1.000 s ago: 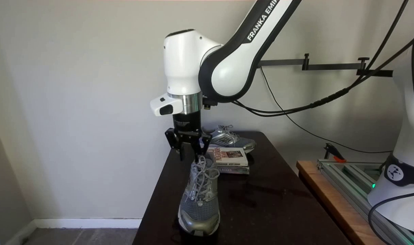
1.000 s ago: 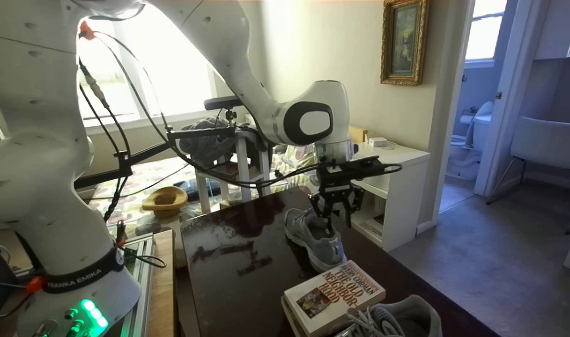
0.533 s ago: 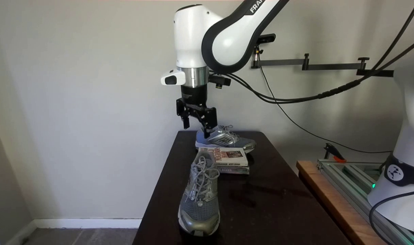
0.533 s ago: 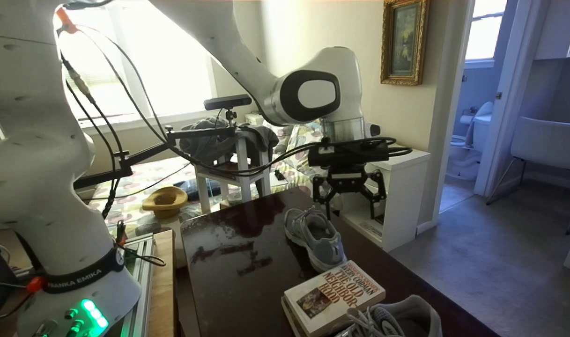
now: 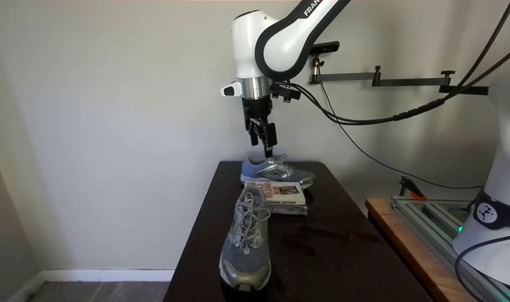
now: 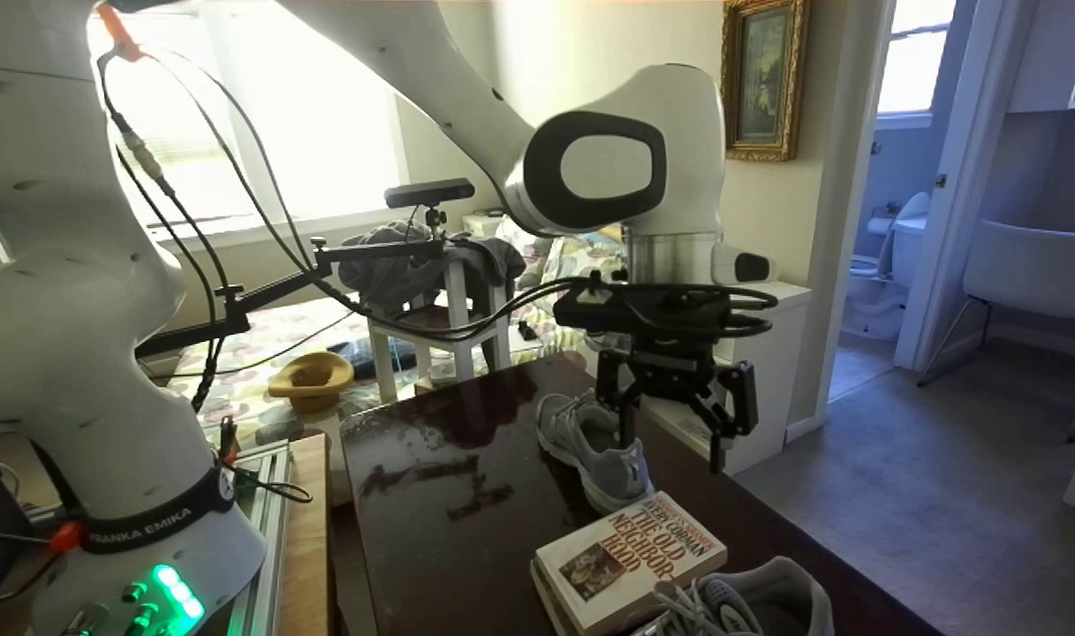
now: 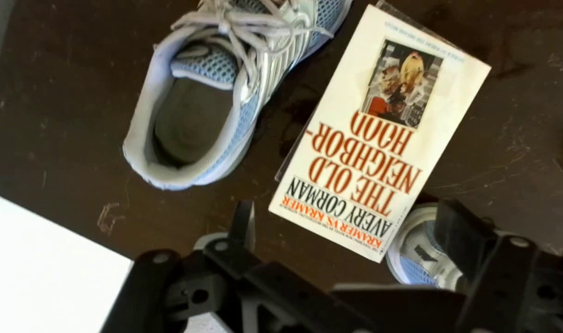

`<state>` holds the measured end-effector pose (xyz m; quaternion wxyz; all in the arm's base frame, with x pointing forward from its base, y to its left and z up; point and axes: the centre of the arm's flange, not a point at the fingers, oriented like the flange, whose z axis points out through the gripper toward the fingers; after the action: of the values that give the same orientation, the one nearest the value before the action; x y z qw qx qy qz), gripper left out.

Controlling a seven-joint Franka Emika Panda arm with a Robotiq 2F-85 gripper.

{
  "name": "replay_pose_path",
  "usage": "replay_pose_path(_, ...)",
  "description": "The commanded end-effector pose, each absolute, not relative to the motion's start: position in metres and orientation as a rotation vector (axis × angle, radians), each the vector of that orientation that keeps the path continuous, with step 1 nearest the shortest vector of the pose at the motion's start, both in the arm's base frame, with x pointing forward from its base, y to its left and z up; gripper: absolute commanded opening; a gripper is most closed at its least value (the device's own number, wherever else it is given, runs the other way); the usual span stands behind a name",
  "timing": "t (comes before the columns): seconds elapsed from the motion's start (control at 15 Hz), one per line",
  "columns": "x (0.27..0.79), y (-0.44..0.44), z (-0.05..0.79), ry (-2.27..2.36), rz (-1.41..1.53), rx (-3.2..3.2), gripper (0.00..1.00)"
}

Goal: Move the trainers to the left

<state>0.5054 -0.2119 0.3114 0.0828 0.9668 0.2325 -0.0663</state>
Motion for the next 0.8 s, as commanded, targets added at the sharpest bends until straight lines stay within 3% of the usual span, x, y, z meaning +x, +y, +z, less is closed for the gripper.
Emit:
replay_pose_path(0.0,0.493,-0.236,0.311,0.424,-0.181,3.003,1.0)
replay_pose_path(0.73,0.484,-0.295,0.277,-0.34,0.036,3.074,1.0)
